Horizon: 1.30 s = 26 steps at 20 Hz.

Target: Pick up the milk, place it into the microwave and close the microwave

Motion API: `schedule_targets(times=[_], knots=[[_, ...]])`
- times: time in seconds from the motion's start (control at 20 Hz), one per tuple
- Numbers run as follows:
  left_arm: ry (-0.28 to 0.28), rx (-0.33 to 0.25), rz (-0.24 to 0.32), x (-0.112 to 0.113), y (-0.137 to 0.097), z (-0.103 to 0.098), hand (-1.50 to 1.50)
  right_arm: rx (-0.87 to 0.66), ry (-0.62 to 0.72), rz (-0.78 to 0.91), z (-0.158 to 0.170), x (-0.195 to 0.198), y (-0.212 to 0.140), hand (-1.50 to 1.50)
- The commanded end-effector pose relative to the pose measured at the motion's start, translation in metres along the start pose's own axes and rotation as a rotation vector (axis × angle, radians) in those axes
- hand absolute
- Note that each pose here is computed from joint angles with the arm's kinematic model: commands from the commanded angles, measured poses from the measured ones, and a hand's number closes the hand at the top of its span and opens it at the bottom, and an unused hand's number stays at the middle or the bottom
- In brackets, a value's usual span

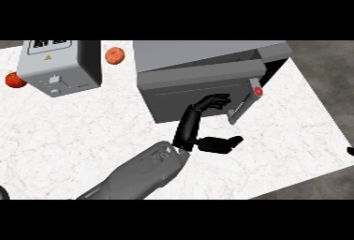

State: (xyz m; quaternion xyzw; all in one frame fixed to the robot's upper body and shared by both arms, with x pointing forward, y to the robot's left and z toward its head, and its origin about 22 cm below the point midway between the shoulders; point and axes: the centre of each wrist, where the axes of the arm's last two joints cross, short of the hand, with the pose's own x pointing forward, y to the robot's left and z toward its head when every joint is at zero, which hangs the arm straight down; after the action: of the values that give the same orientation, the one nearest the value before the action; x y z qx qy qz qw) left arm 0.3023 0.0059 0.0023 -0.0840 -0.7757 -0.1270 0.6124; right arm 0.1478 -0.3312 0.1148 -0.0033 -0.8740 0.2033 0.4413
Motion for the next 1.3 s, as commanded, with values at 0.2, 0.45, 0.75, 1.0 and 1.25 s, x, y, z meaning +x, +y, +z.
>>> schedule_targets(times=[0.2, 0.45, 0.75, 1.0, 1.25], knots=[[-0.015, 0.153, 0.054, 0.020, 0.008, -0.029, -1.50, 0.017, -0.067, 0.267, -0.026, 0.019, -0.031, 1.50], [0.000, 0.181, 0.070, 0.019, 0.008, -0.030, -1.50, 0.018, -0.075, 0.314, -0.034, 0.021, -0.038, 1.50], [-0.015, 0.191, 0.091, 0.020, 0.007, -0.032, -1.50, 0.023, -0.086, 0.325, -0.045, 0.021, -0.044, 1.50], [-0.026, 0.195, 0.096, 0.020, 0.008, -0.035, -1.50, 0.026, -0.086, 0.342, -0.053, 0.020, -0.048, 1.50], [-0.033, 0.213, 0.091, 0.017, 0.009, -0.035, -1.50, 0.028, -0.098, 0.333, -0.060, 0.020, -0.051, 1.50]])
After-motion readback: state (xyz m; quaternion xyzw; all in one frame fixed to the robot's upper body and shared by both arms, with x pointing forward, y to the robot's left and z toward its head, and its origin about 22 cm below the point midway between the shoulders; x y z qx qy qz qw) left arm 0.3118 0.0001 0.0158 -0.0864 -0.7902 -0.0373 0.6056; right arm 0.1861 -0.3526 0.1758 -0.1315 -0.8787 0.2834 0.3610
